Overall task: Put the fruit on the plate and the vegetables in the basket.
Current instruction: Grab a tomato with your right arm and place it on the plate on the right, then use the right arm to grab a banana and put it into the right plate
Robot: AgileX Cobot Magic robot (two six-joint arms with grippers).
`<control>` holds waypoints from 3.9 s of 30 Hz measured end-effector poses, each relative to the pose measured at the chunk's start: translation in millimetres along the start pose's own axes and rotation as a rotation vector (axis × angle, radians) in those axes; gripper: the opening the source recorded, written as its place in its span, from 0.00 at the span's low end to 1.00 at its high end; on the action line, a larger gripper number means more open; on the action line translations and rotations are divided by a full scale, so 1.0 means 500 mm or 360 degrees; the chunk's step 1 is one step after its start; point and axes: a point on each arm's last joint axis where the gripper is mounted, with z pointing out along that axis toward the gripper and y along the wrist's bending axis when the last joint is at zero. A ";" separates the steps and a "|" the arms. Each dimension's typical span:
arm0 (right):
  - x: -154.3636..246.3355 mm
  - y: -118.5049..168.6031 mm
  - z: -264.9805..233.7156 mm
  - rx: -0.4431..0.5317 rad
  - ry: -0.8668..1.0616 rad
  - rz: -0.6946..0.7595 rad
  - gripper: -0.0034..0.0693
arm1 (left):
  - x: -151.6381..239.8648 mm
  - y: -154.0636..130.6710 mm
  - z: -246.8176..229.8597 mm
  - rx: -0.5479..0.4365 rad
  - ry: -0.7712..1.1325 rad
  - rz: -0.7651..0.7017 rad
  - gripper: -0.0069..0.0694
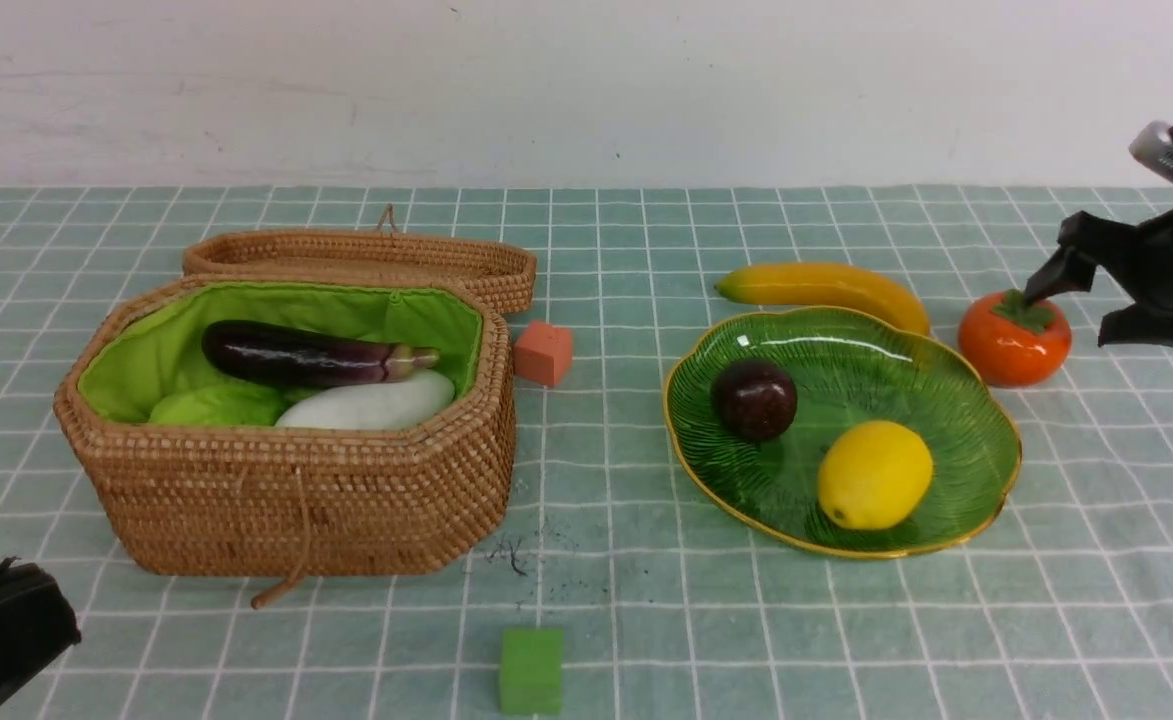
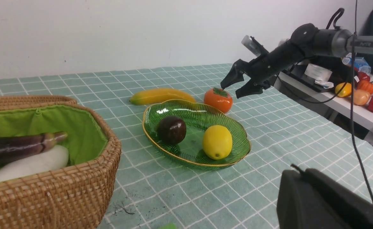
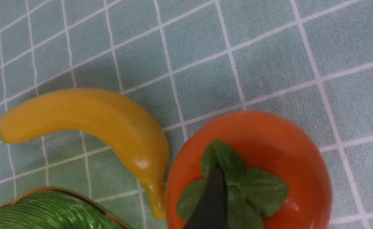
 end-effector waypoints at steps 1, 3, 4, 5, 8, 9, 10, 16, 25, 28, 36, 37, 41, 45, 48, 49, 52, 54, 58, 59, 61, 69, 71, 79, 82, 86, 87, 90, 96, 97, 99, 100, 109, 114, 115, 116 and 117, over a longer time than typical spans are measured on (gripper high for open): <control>0.001 -0.002 0.006 -0.0009 0.0011 0.0012 0.93 | 0.000 0.000 0.000 0.0000 0.0000 0.0000 0.07; 0.006 -0.005 0.018 -0.0034 0.0036 0.0045 0.93 | 0.000 0.000 0.000 0.0000 -0.0002 0.0000 0.07; 0.008 -0.005 0.021 -0.0042 0.0048 0.0054 0.93 | 0.000 0.000 0.000 0.0000 -0.0002 0.0000 0.07; 0.008 -0.005 0.022 -0.0050 0.0051 0.0062 0.93 | 0.000 0.000 0.000 0.0000 -0.0002 0.0000 0.07; 0.007 -0.003 0.021 -0.0065 0.0050 0.0073 0.92 | 0.000 0.000 0.000 0.0000 -0.0004 0.0000 0.07; 0.007 -0.001 0.022 -0.0068 0.0050 0.0072 0.92 | 0.000 0.000 0.000 0.0000 -0.0004 0.0000 0.07; 0.007 -0.001 0.022 -0.0068 0.0050 0.0068 0.92 | -0.001 0.000 0.000 0.0000 -0.0005 0.0000 0.07; 0.018 0.023 0.039 -0.0083 0.0077 0.0030 0.90 | -0.002 0.000 0.000 0.0000 -0.0015 0.0000 0.07; 0.026 0.046 0.060 -0.0095 0.0065 -0.0071 0.79 | -0.002 0.000 0.000 0.0000 -0.0014 0.0000 0.07; 0.026 0.047 0.061 -0.0082 0.0062 -0.0096 0.74 | -0.002 0.000 0.000 0.0000 -0.0014 0.0000 0.07; 0.007 0.045 0.000 0.0083 0.0059 -0.0315 0.74 | -0.002 0.000 0.000 0.0000 -0.0015 0.0000 0.07; -0.001 0.058 -0.042 0.0113 0.0055 -0.0362 0.74 | -0.002 0.000 0.000 0.0000 -0.0015 0.0000 0.07; 0.006 0.144 -0.139 0.0027 0.0106 -0.0464 0.74 | -0.004 0.000 0.000 -0.0001 -0.0034 0.0001 0.07; 0.054 0.234 -0.132 -0.0103 0.0238 -0.0591 0.74 | -0.004 0.000 0.000 -0.0001 -0.0039 0.0001 0.07; 0.102 0.271 -0.066 -0.0147 0.0376 -0.0654 0.74 | -0.004 0.000 0.000 -0.0001 -0.0039 0.0003 0.07; 0.104 0.272 -0.062 -0.0148 0.0383 -0.0655 0.74 | -0.004 0.000 0.000 -0.0001 -0.0039 0.0003 0.07; 0.126 0.277 -0.010 -0.0130 0.0417 -0.0713 0.75 | -0.005 0.000 0.000 -0.0001 -0.0041 0.0003 0.07; 0.128 0.273 -0.003 -0.0122 0.0419 -0.0724 0.82 | -0.005 0.000 0.000 -0.0001 -0.0041 0.0003 0.07; 0.117 0.279 -0.023 -0.0110 0.0413 -0.0766 0.97 | -0.005 0.000 0.000 -0.0001 -0.0041 0.0003 0.07; 0.112 0.283 -0.032 -0.0107 0.0409 -0.0783 0.98 | -0.005 0.000 0.000 -0.0001 -0.0039 0.0003 0.07; 0.103 0.289 -0.049 -0.0098 0.0393 -0.0814 0.97 | -0.005 0.000 0.000 -0.0001 -0.0040 0.0003 0.07; 0.025 0.306 -0.073 0.0038 0.0025 -0.1135 0.74 | -0.005 0.000 0.000 -0.0001 -0.0040 0.0003 0.08; 0.018 0.299 -0.040 0.0043 0.0002 -0.1206 0.73 | -0.004 0.000 0.000 -0.0002 -0.0034 0.0004 0.08; 0.022 0.258 0.101 0.0040 0.0064 -0.1277 0.77 | 0.006 0.004 0.000 -0.0035 0.0049 0.0077 0.08; 0.027 0.250 0.130 0.0025 0.0077 -0.1260 0.78 | 0.005 0.006 0.000 -0.0050 0.0049 0.0109 0.08; 0.029 0.243 0.148 0.0028 0.0068 -0.1255 0.78 | 0.003 0.007 0.000 -0.0058 0.0030 0.0129 0.08; 0.029 0.242 0.150 0.0030 0.0063 -0.1254 0.78 | 0.003 0.007 0.000 -0.0058 0.0030 0.0129 0.08; 0.026 0.242 0.154 0.0033 0.0026 -0.1255 0.78 | 0.003 0.007 0.000 -0.0060 0.0027 0.0133 0.08; 0.030 0.230 0.173 0.0040 0.0027 -0.1243 0.78 | 0.003 0.007 0.000 -0.0060 0.0027 0.0133 0.08; 0.031 0.225 0.177 0.0041 0.0034 -0.1236 0.78 | 0.003 0.007 0.000 -0.0060 0.0027 0.0133 0.08; 0.031 0.216 0.183 0.0048 0.0040 -0.1221 0.78 | 0.003 0.007 0.000 -0.0060 0.0027 0.0133 0.08; 0.029 0.204 0.187 0.0059 0.0037 -0.1192 0.78 | 0.003 0.007 0.000 -0.0060 0.0027 0.0133 0.08; 0.025 0.177 0.202 0.0070 0.0034 -0.1116 0.72 | 0.003 0.007 0.000 -0.0060 0.0027 0.0133 0.08; 0.021 0.174 0.198 0.0095 0.0015 -0.1148 0.45 | 0.003 0.007 0.000 -0.0060 0.0027 0.0133 0.08; 0.017 0.176 0.192 0.0099 0.0013 -0.1146 0.45 | 0.003 0.007 0.000 -0.0060 0.0027 0.0133 0.08; 0.014 0.178 0.185 0.0098 0.0008 -0.1129 0.46 | 0.003 0.007 0.000 -0.0060 0.0027 0.0133 0.08; 0.007 0.181 0.172 0.0102 -0.0009 -0.1103 0.46 | 0.003 0.007 0.000 -0.0059 0.0027 0.0132 0.08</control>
